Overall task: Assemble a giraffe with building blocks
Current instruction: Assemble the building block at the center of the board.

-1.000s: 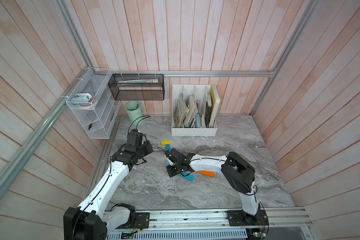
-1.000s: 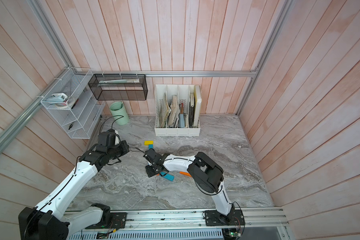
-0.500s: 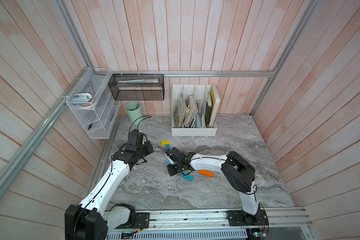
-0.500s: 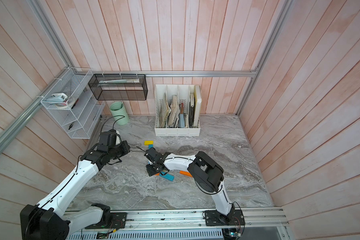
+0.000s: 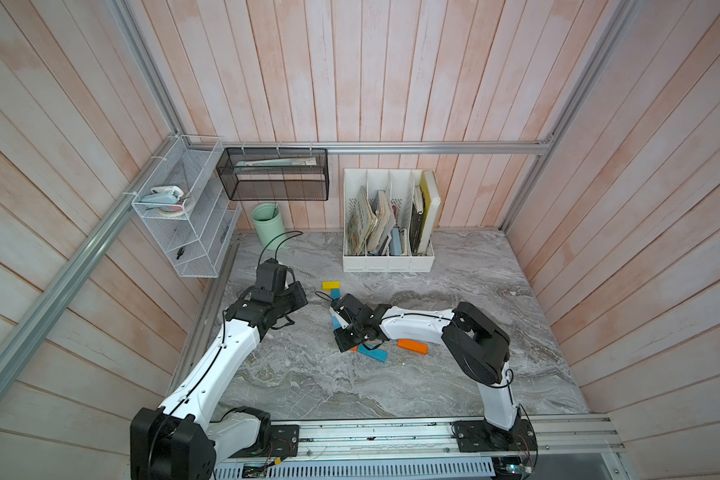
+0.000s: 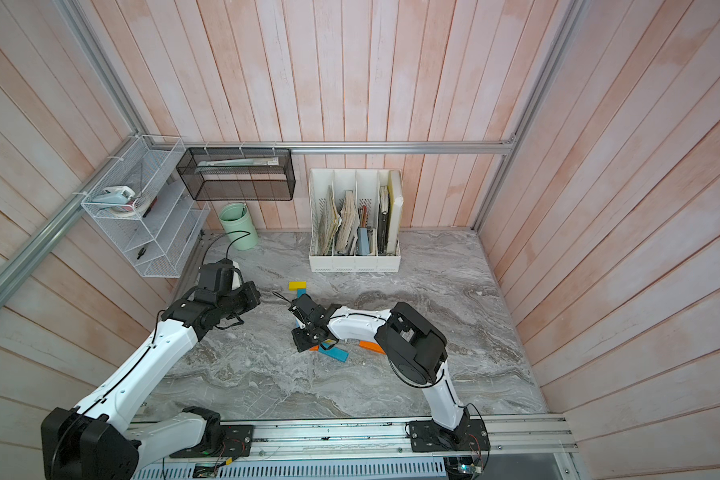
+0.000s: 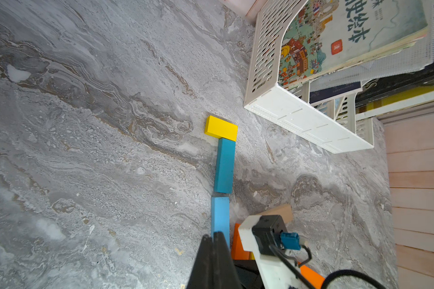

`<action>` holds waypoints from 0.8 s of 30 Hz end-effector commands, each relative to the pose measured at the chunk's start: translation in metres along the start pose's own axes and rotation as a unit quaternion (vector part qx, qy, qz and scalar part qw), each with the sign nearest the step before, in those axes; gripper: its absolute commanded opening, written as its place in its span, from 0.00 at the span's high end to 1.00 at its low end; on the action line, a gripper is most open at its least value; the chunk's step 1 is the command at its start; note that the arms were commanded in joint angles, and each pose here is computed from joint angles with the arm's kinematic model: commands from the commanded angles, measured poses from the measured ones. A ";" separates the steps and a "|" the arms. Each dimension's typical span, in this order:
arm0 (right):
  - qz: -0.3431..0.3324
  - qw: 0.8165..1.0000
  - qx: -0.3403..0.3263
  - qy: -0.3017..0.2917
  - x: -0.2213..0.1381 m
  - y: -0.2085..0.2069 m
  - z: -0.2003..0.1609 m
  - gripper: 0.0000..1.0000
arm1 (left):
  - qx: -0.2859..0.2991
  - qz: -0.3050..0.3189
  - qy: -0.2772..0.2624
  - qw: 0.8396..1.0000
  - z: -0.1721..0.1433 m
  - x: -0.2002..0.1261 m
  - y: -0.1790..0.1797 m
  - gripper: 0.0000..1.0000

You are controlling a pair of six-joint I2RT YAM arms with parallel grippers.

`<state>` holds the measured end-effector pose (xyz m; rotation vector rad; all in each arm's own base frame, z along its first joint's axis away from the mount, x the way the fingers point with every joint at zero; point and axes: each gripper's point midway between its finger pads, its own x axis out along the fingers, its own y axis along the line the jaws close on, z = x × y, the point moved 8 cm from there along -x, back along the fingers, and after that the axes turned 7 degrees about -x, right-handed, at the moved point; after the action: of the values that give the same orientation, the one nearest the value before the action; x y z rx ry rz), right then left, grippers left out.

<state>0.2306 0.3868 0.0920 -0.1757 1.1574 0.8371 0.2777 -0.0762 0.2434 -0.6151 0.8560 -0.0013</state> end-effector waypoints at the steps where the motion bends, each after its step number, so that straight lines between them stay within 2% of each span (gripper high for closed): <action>1: 0.014 1.000 -0.002 0.001 0.006 0.003 0.003 1.00 | 0.009 -0.011 -0.009 1.000 0.006 -0.001 -0.005 1.00; 24: 0.008 1.000 -0.003 0.005 0.012 0.002 0.003 1.00 | 0.011 -0.009 -0.009 1.000 0.005 -0.002 -0.003 1.00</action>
<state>0.2349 0.3962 0.0915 -0.1609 1.1459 0.8567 0.2778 -0.0763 0.2432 -0.6053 0.8562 -0.0064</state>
